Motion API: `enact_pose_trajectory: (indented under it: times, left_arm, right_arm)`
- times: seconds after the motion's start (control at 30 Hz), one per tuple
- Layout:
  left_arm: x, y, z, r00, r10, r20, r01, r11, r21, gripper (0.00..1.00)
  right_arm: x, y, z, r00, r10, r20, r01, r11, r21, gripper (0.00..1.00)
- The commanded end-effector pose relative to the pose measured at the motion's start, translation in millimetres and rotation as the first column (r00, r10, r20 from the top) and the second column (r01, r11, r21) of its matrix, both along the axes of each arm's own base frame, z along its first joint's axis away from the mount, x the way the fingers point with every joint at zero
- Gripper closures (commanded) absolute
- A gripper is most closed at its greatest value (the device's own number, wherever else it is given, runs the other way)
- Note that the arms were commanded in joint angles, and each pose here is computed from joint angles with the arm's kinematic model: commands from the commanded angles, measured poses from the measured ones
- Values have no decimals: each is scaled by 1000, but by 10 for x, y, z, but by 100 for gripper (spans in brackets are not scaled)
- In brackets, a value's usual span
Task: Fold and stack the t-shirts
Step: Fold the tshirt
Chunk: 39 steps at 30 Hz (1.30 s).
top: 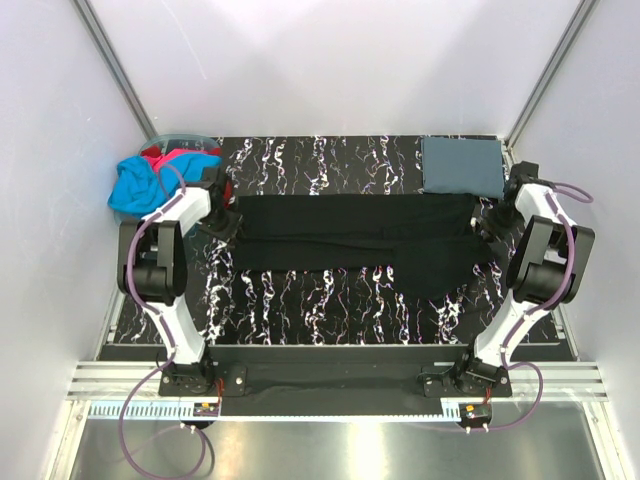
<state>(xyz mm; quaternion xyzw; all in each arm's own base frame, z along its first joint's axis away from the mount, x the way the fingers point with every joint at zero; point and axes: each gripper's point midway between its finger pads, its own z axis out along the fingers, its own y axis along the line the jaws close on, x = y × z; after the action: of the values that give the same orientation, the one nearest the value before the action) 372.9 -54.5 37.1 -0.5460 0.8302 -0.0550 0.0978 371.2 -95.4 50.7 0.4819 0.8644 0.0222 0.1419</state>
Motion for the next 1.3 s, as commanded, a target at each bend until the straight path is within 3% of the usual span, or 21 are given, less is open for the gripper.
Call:
enact_pose_trajectory:
  times: [0.0,0.13,0.2,0.27,0.43,0.6,0.87,1.27]
  left_arm:
    - [77,138,460,994,0,110,-9,996,84,66]
    - [105,183,778,978,-64,198,21,977,214,66]
    - [154,140,873,969,-117,219,59,965,255,66]
    - [216,28,927,955,-197,221,129,949,288,66]
    - [242,-314,854,923,-324,207,274,932,237,67]
    - [145,-609,667,898,-401,181,363,908,211,67]
    - [91,-851,407,886,-443,138,426,894,136,67]
    - [132,-818,89,896,-438,70,425,893,147,67]
  right_arm:
    - [100,-89,335,998,10,67,-6,998,-60,61]
    - [78,-79,649,990,-13,140,24,997,-76,54]
    - [15,28,759,986,-20,164,26,999,-33,53]
    - [-68,310,753,985,4,172,-21,995,95,53]
    - [-430,820,733,987,70,147,-98,976,194,53]
    - [-985,1138,515,997,50,52,-61,968,241,53]
    - [-1322,1167,72,998,-35,-51,44,980,193,53]
    - [-1261,925,-281,996,-58,-70,62,996,64,53]
